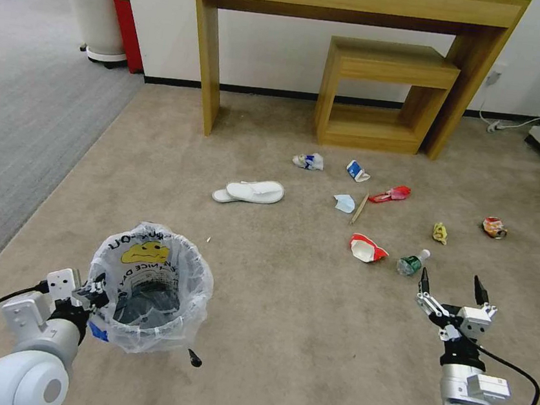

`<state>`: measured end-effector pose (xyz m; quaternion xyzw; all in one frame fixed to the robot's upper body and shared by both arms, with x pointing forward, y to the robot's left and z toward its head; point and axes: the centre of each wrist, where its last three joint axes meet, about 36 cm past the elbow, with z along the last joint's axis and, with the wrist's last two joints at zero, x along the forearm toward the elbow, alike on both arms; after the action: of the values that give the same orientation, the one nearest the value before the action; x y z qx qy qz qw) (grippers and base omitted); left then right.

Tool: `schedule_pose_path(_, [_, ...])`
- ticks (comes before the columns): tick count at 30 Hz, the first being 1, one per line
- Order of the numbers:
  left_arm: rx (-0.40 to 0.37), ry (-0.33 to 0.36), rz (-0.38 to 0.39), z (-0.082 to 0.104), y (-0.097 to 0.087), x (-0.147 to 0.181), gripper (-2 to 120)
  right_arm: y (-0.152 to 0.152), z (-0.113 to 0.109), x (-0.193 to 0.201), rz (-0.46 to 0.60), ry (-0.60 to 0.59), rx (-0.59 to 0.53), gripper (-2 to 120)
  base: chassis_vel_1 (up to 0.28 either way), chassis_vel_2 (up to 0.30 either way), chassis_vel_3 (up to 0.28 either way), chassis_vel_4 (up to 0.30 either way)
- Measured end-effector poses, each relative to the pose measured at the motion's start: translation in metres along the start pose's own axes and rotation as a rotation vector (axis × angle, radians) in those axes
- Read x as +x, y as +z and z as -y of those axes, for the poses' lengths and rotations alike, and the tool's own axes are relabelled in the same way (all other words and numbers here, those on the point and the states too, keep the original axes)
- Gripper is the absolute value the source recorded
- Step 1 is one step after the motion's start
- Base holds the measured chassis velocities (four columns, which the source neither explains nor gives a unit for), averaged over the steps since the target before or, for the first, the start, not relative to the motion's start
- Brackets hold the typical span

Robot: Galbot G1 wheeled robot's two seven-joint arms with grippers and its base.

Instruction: Pick up the trash bin and place the garbage on the floor into it.

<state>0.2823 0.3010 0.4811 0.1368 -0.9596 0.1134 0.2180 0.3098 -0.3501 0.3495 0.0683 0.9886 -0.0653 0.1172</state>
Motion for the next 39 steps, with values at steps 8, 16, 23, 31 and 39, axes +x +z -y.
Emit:
schedule_pose_path(8, [0.000,-0.002,-0.001,-0.0002,0.0004,-0.0007,3,0.0005,0.0000,-0.0004,-0.001,0.001,0.000,100,-0.106,0.115,0.109,-0.106])
schedule_pose_path(16, [0.001,-0.002,0.000,-0.0004,0.0007,-0.0011,3,0.0010,-0.0007,0.0000,-0.002,0.001,-0.002,100,-0.124,0.111,0.114,-0.115])
schedule_pose_path(23, [0.000,-0.002,0.000,-0.0006,0.0004,-0.0012,3,0.0010,-0.0011,-0.0005,-0.001,0.001,-0.002,100,-0.136,0.143,0.133,-0.135])
schedule_pose_path(31, [0.001,-0.002,0.001,-0.0010,0.0005,-0.0016,3,0.0012,-0.0015,-0.0001,-0.003,0.001,-0.001,100,-0.136,0.125,0.130,-0.133])
schedule_pose_path(39, [0.001,-0.002,0.001,-0.0012,0.0009,-0.0011,3,0.0015,-0.0016,0.0007,-0.001,0.001,0.000,100,-0.133,0.126,0.139,-0.130])
